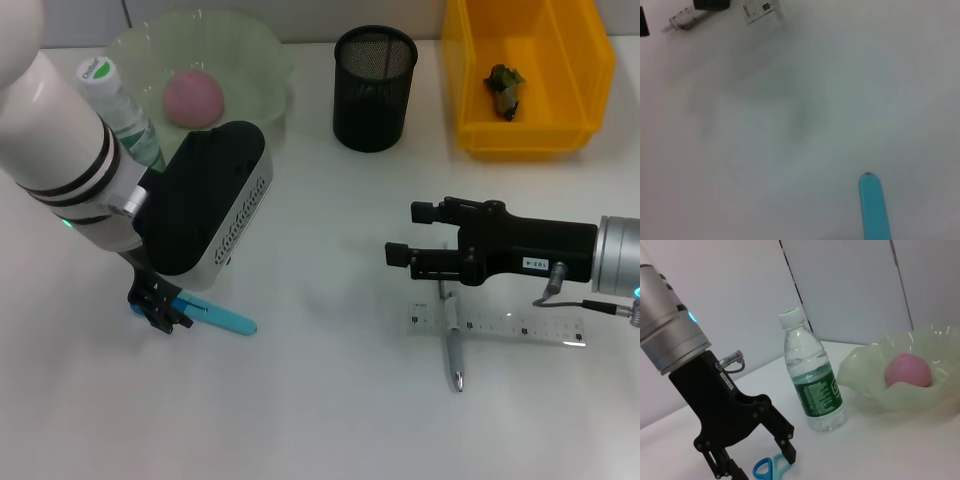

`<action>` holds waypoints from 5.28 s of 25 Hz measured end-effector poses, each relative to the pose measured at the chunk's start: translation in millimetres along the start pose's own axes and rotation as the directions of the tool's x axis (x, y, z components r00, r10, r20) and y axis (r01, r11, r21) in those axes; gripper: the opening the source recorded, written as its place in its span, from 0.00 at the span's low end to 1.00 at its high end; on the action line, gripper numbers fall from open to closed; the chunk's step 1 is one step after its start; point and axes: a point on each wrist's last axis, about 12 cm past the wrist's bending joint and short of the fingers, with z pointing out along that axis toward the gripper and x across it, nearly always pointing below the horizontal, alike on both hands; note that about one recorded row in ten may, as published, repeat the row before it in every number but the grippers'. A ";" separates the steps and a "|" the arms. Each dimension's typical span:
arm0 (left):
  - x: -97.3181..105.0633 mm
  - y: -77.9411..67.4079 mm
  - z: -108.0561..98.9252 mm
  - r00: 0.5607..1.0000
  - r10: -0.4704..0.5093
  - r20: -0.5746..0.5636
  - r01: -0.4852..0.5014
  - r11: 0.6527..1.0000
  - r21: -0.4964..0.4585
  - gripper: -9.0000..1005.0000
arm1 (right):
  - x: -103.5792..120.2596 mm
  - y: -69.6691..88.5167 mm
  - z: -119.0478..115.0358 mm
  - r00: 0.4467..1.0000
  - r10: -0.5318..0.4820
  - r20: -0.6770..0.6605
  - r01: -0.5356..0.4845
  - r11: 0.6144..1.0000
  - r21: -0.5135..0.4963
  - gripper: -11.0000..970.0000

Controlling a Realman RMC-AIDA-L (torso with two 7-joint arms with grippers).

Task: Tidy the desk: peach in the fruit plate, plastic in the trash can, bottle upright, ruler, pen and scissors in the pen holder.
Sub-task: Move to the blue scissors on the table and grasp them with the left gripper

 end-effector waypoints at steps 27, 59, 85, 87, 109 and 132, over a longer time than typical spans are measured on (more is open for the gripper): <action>-4.5 2.7 12.4 0.999 -0.001 -0.035 0.002 0.999 0.032 0.74 | -2.4 -2.0 -1.4 1.000 0.008 0.006 -0.008 1.000 0.009 0.86; -5.0 2.9 17.0 0.997 0.010 -0.072 -0.006 0.998 0.059 0.55 | 0.8 2.4 0.7 0.996 -0.065 -0.052 0.064 0.997 -0.032 0.86; -7.2 6.9 16.4 0.996 0.012 -0.092 -0.006 0.998 0.064 0.52 | -3.8 10.2 2.7 0.975 -0.209 -0.080 0.203 0.976 -0.076 0.86; -7.5 6.8 16.6 0.996 0.014 -0.092 -0.008 0.998 0.065 0.52 | -3.5 10.3 2.7 0.975 -0.207 -0.080 0.201 0.977 -0.076 0.86; -8.7 3.1 20.3 0.995 0.013 -0.098 -0.004 0.996 0.092 0.49 | -1.7 10.4 2.0 0.977 -0.197 -0.078 0.192 0.979 -0.072 0.86; -11.0 5.5 21.5 0.994 0.028 -0.110 -0.017 0.995 0.099 0.44 | -1.3 10.5 1.7 0.977 -0.196 -0.078 0.191 0.979 -0.072 0.86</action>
